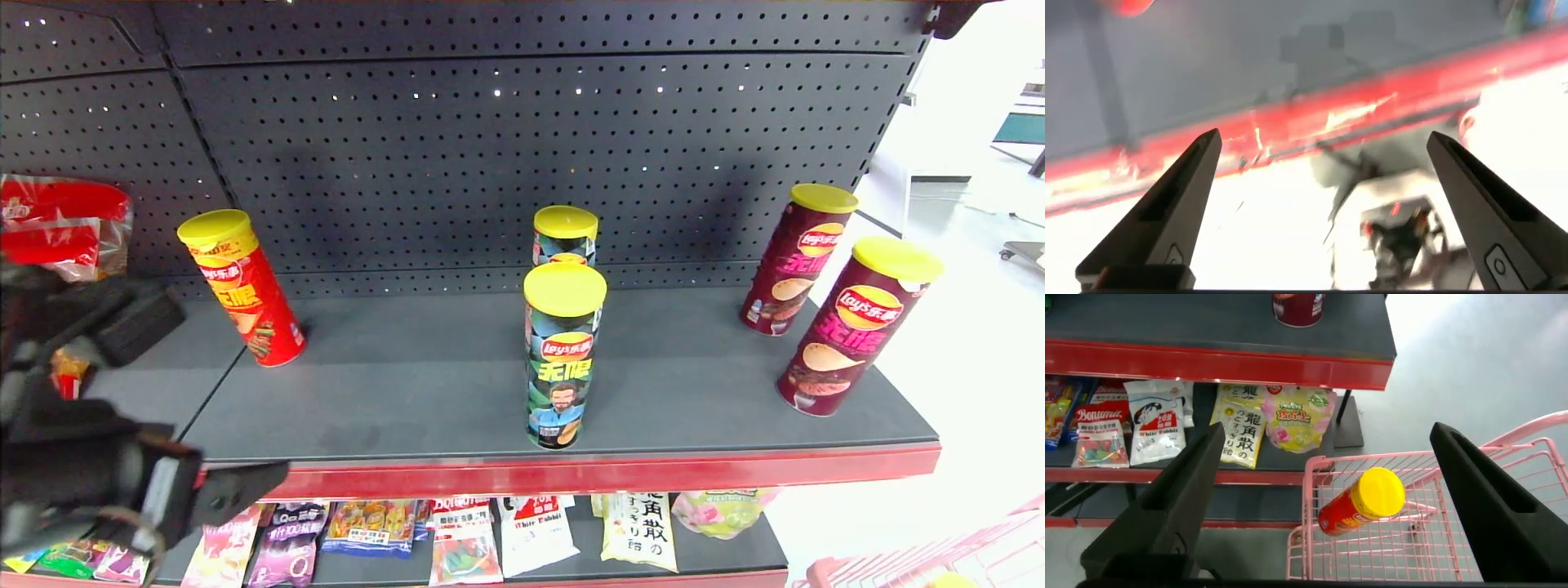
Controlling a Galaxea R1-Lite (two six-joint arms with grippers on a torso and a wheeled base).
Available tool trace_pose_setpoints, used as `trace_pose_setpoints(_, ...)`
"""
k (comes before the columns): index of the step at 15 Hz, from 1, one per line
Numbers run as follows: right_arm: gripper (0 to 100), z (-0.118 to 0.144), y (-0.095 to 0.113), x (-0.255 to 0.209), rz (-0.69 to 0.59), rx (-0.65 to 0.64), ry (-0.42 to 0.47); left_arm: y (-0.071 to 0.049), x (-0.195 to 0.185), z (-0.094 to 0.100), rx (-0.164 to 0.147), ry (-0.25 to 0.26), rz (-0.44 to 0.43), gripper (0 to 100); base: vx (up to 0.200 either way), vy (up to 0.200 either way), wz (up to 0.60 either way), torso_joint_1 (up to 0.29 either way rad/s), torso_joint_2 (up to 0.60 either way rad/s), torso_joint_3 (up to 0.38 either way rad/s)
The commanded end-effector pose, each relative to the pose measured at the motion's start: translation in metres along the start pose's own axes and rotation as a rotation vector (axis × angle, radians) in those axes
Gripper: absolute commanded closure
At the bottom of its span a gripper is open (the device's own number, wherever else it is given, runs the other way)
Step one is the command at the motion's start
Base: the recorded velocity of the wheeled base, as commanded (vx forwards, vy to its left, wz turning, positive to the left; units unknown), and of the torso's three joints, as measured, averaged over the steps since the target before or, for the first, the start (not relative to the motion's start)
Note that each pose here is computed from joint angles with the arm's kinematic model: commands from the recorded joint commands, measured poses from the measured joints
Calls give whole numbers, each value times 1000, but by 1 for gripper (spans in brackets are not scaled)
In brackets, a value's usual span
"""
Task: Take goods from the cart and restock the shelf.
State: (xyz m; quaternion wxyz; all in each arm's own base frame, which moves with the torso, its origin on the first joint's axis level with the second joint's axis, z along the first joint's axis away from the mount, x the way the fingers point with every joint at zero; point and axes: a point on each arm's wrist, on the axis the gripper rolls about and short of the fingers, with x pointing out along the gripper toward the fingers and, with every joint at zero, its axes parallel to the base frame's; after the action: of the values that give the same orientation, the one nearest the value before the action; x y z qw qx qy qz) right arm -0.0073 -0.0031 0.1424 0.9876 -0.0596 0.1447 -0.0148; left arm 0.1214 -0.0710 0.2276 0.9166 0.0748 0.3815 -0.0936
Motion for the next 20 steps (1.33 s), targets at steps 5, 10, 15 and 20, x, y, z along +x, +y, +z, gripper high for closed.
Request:
trace_pose_setpoints(5, 0, 16, 0, 11, -4, -22, 59, 49, -91, -83, -236, 21, 258, 0, 0, 0, 0, 0, 0, 0)
trace_pose_setpoints(10, 0, 14, -1, 7, -12, -34, 38, 43, -76, -141, -324, -119, 358, 0, 0, 0, 0, 0, 0, 0)
trace_pose_setpoints(15, 0, 15, -1, 7, -37, -34, 39, 42, -74, -155, -173, -259, 164, 0, 0, 0, 0, 0, 0, 0)
trace_pose_setpoints(20, 0, 14, -1, 7, -44, -35, 43, 43, -66, -150, -110, -297, 131, 0, 0, 0, 0, 0, 0, 0)
